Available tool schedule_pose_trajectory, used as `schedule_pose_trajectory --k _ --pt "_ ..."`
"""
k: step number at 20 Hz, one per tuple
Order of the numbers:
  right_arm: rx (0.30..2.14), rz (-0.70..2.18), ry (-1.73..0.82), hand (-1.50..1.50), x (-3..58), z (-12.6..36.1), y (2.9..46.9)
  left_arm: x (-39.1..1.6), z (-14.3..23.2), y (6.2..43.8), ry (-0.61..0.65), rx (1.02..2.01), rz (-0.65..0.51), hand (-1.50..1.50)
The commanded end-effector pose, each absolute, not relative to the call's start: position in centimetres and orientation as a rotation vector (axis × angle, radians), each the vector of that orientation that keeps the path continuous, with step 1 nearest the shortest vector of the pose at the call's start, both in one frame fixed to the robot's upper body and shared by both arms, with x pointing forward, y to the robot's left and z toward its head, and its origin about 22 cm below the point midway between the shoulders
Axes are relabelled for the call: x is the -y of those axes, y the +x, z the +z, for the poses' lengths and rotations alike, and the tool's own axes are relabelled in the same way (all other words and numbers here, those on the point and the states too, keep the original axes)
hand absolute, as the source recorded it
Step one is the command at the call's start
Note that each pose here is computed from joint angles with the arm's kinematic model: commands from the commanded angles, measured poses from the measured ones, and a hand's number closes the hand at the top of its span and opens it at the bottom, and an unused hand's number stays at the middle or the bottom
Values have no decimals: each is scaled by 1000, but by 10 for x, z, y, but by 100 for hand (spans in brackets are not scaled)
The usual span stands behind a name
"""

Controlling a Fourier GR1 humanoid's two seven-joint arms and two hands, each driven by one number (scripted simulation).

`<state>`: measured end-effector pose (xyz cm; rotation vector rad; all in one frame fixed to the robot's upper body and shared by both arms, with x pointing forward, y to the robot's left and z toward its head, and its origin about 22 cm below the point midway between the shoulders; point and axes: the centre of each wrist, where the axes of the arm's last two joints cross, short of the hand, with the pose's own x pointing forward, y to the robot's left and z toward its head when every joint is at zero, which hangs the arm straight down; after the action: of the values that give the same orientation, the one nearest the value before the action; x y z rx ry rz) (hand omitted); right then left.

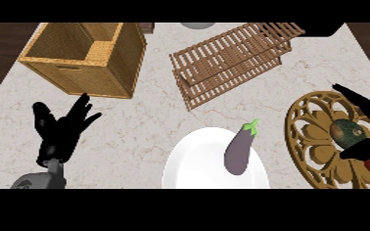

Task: Pick the squash from the placemat and place it in the tiered shelf

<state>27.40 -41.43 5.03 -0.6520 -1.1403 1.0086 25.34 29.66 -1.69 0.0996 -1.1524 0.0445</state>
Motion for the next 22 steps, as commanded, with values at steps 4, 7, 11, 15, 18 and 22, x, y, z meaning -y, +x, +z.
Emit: schedule_pose_trajectory --k 4,7,11,15,18,22 --pt "1037 1305 -536 150 398 18 262 -296 -22 249 90 1124 21 0" --pt "1102 1298 -529 150 408 10 274 -306 -13 245 85 1109 23 0" --pt "1184 1235 -478 150 404 7 262 -305 -34 238 93 1099 59 0" --pt "1247 1357 -374 150 328 8 270 -302 -24 253 113 1099 64 0" --pt "1289 1494 -246 150 245 6 270 -299 -20 247 93 1111 50 0" --pt "1408 1545 -188 150 167 42 265 -300 -27 253 104 1110 37 0"
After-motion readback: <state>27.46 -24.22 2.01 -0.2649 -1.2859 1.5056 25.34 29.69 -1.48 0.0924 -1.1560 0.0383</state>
